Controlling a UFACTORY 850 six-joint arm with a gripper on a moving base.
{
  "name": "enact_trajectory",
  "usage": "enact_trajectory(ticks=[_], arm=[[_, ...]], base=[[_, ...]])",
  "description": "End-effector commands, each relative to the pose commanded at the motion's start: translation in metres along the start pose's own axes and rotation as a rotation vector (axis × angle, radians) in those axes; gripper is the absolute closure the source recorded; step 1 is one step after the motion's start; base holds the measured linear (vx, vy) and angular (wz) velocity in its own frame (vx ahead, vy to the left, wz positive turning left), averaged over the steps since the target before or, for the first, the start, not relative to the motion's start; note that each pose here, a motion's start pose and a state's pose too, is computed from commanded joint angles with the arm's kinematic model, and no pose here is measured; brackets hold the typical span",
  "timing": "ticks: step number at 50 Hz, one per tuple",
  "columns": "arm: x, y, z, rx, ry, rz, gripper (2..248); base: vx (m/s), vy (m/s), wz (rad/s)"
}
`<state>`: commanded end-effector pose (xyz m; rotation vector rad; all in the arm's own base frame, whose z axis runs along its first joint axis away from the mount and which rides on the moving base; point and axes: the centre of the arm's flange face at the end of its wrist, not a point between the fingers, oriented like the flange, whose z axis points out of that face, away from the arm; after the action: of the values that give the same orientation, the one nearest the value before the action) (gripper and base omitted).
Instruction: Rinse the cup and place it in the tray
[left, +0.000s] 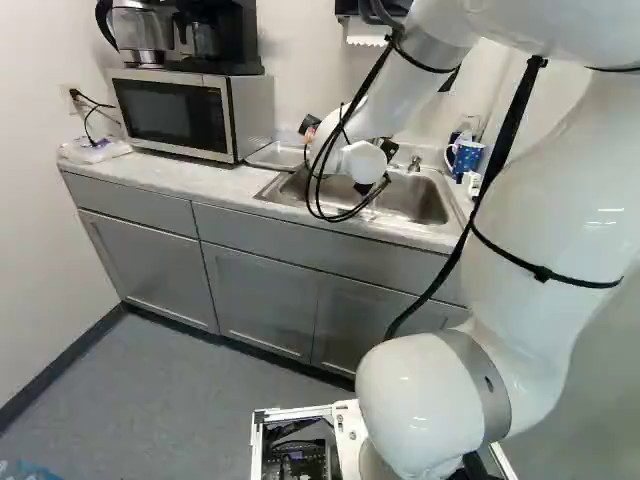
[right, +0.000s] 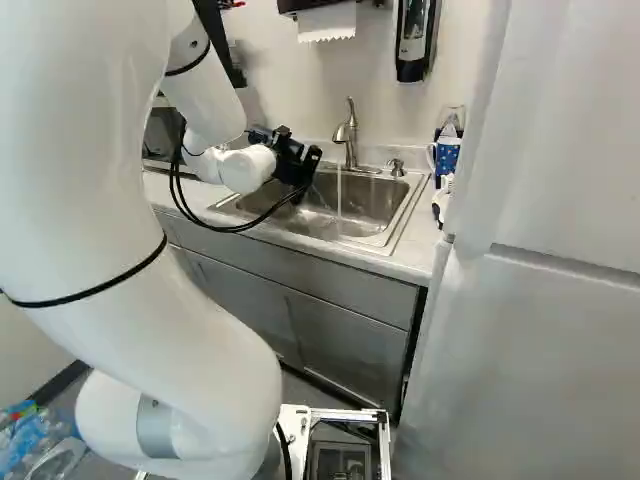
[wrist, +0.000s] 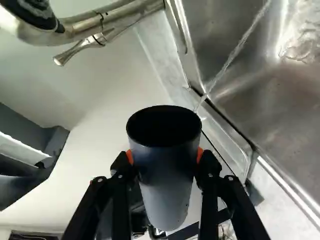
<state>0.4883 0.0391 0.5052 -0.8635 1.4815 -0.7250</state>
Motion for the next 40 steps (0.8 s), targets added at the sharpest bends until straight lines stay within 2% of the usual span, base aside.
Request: enact_trajectory(ticks=[40], arm=[[0.0,0.0,0.0,0.0,0.0,-0.006,125]], base=[[0.0,0.0,0.0]])
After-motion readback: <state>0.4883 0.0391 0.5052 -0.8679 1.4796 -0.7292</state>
